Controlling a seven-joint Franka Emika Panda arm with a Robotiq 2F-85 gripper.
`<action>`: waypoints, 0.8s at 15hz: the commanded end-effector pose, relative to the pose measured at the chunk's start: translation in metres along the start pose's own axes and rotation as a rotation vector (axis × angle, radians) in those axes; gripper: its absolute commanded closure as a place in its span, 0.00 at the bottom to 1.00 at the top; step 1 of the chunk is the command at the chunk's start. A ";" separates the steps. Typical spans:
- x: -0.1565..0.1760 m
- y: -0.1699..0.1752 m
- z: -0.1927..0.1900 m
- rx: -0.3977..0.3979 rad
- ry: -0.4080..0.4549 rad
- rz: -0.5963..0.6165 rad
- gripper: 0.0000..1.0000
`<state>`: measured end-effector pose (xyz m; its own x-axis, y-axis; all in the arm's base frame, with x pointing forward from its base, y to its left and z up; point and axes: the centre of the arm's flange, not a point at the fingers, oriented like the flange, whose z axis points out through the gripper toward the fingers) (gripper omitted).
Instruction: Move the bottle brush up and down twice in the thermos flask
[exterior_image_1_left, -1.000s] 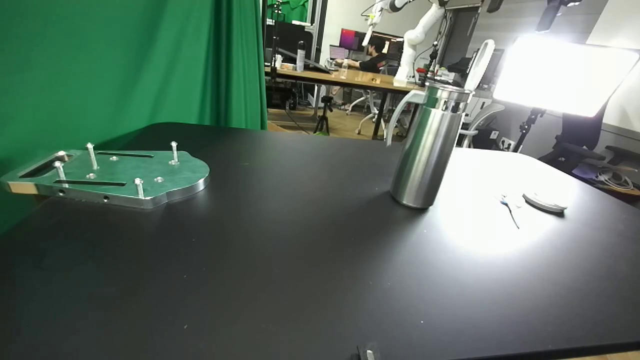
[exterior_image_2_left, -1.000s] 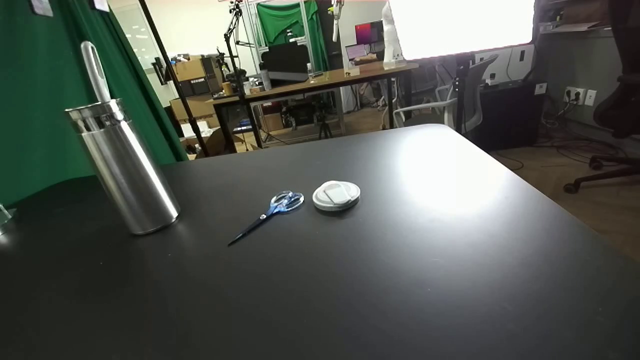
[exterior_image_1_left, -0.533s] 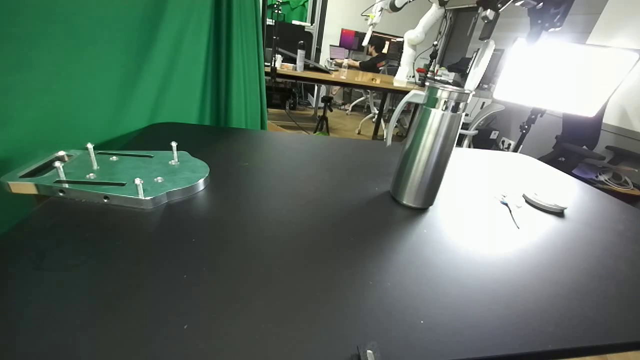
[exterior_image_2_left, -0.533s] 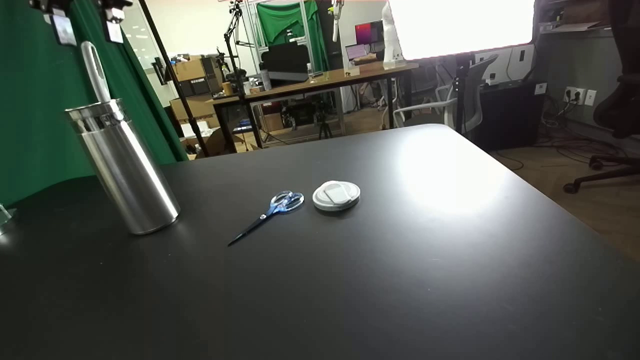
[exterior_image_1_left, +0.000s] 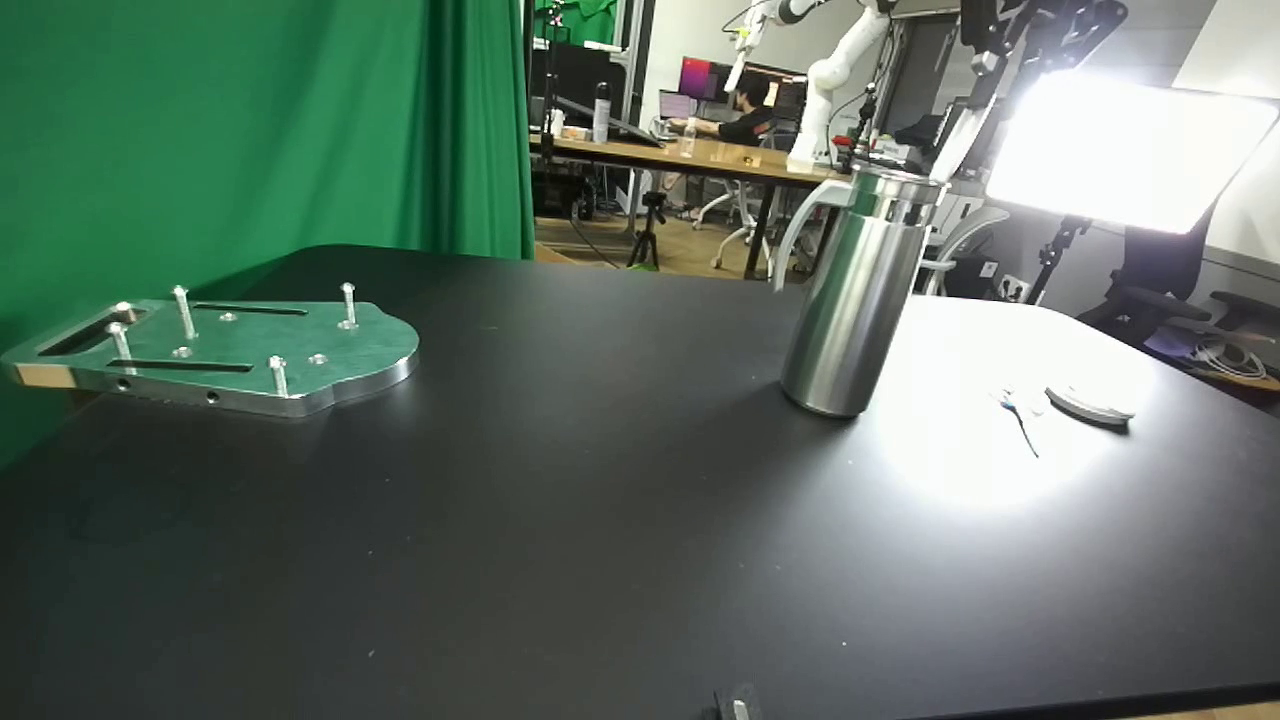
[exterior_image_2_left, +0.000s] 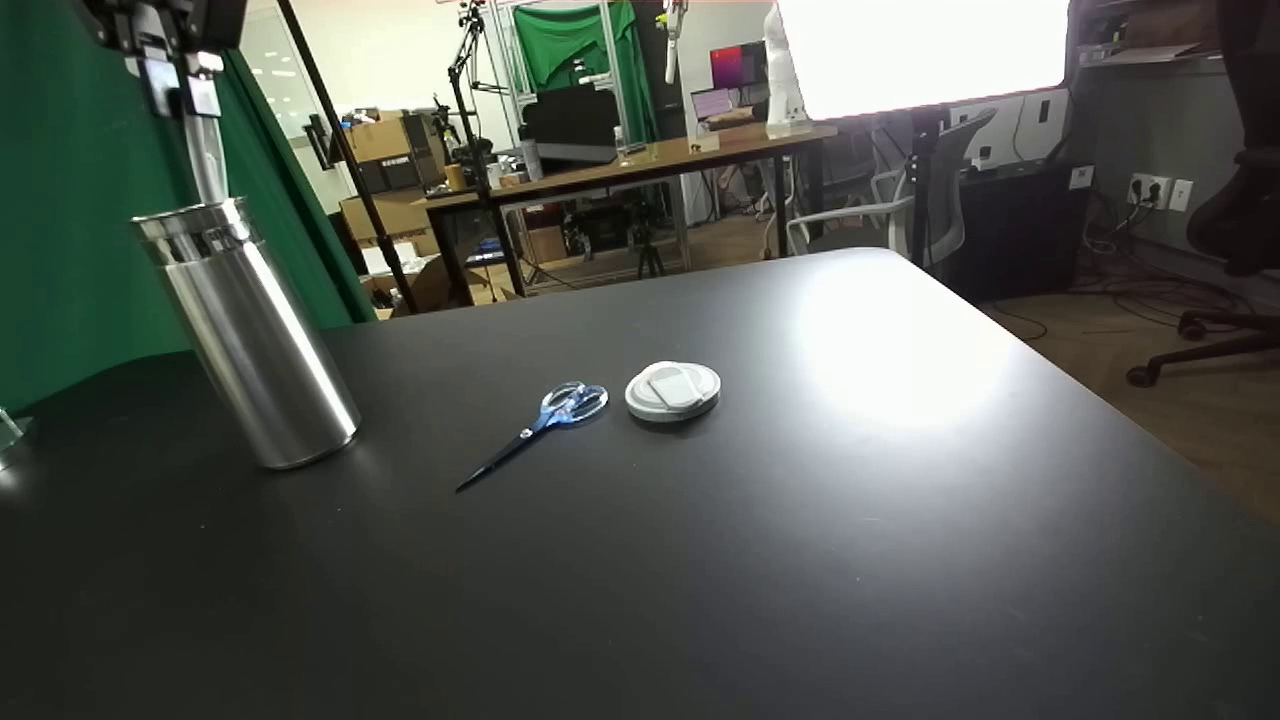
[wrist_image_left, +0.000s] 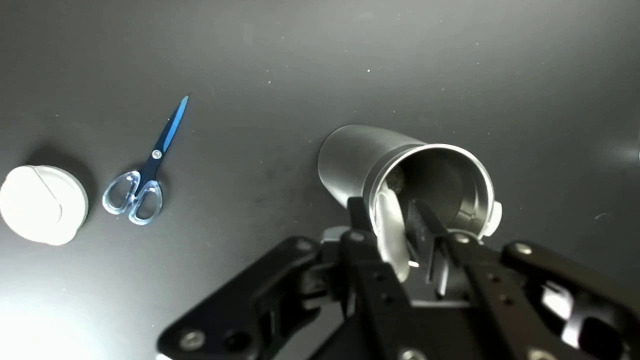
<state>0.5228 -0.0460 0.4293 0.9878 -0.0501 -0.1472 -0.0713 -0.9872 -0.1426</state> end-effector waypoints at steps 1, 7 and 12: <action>0.002 -0.014 -0.004 0.001 0.022 -0.017 0.99; -0.005 -0.052 -0.018 -0.045 0.054 -0.113 0.96; -0.020 -0.082 -0.045 -0.142 0.098 -0.216 0.96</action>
<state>0.5214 0.0194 0.4603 0.9914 0.1103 -0.0701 0.1052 -0.9917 -0.0734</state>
